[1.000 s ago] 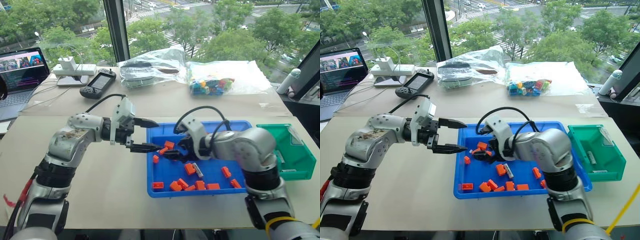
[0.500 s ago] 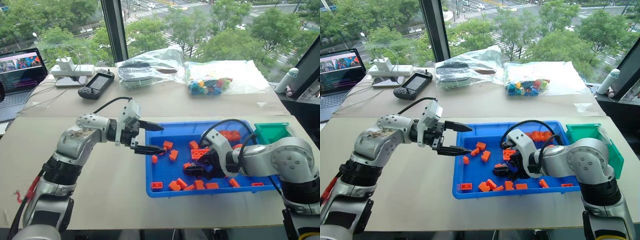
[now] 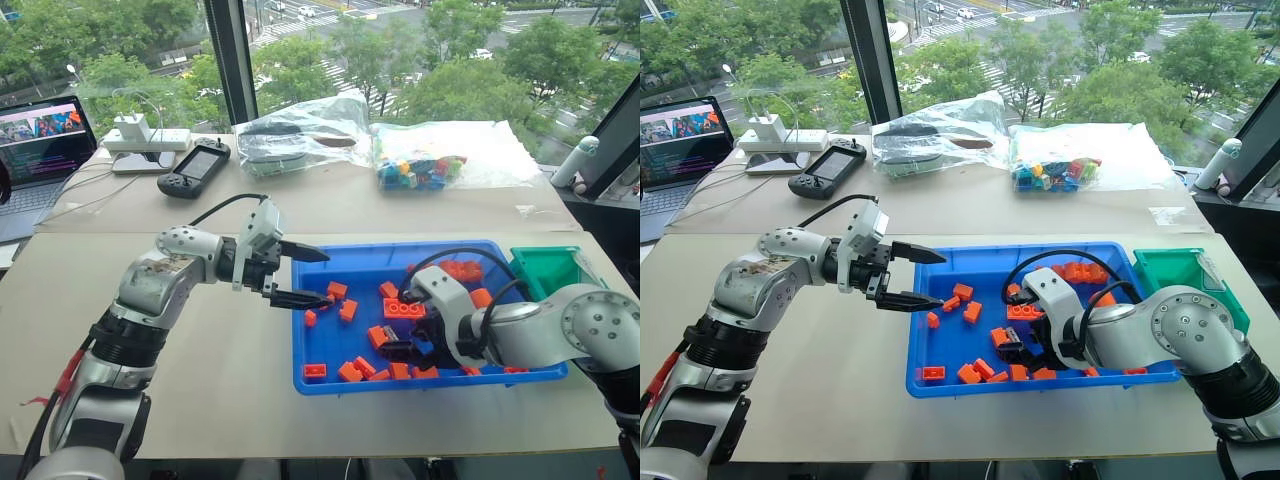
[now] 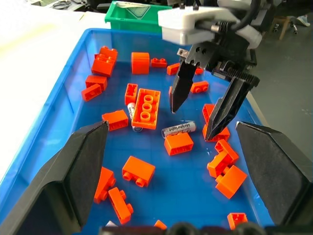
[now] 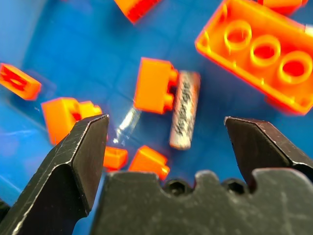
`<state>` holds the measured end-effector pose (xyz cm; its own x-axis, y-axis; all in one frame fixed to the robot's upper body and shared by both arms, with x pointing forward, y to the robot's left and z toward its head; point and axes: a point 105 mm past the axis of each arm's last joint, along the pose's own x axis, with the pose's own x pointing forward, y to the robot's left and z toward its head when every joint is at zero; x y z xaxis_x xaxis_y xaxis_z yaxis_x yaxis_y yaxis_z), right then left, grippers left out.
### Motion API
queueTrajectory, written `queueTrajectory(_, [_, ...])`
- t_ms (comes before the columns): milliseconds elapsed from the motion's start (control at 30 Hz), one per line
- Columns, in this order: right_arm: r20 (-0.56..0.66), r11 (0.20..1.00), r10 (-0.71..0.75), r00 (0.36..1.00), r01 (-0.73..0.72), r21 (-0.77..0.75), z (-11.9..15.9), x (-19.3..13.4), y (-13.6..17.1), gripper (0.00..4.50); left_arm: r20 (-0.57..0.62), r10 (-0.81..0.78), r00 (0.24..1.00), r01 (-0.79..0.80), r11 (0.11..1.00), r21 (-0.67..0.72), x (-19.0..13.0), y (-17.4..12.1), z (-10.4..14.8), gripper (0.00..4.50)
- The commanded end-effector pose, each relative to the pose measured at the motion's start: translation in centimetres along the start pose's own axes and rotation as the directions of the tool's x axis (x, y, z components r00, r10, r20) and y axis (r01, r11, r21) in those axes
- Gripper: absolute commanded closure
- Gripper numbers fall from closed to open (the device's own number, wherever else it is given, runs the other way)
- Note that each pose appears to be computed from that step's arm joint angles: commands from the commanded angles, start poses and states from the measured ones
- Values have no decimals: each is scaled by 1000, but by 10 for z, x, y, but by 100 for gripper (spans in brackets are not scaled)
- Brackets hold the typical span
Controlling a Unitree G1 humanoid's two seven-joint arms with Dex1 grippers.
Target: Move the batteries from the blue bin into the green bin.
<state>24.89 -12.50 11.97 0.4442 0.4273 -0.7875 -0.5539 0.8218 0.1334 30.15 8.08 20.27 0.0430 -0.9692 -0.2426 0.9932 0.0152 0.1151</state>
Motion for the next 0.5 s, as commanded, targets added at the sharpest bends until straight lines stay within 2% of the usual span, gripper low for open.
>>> queueTrajectory(33, [1,999,-21,1000,21,-24,1,1,3,10,4,-2,1000,1,999,52,-2,0,10,0])
queueTrajectory(100, [-16,998,-42,999,42,-37,-1,3,1,10,3,-1,1000,1,999,54,-2,0,10,0])
queueTrajectory(200, [-24,997,-65,998,64,-47,0,9,-2,83,3,1,1000,-1,998,63,-2,0,11,0])
queueTrajectory(500, [-63,986,-98,993,88,-141,-3,10,-5,386,2,13,1000,-13,998,68,-3,0,11,0])
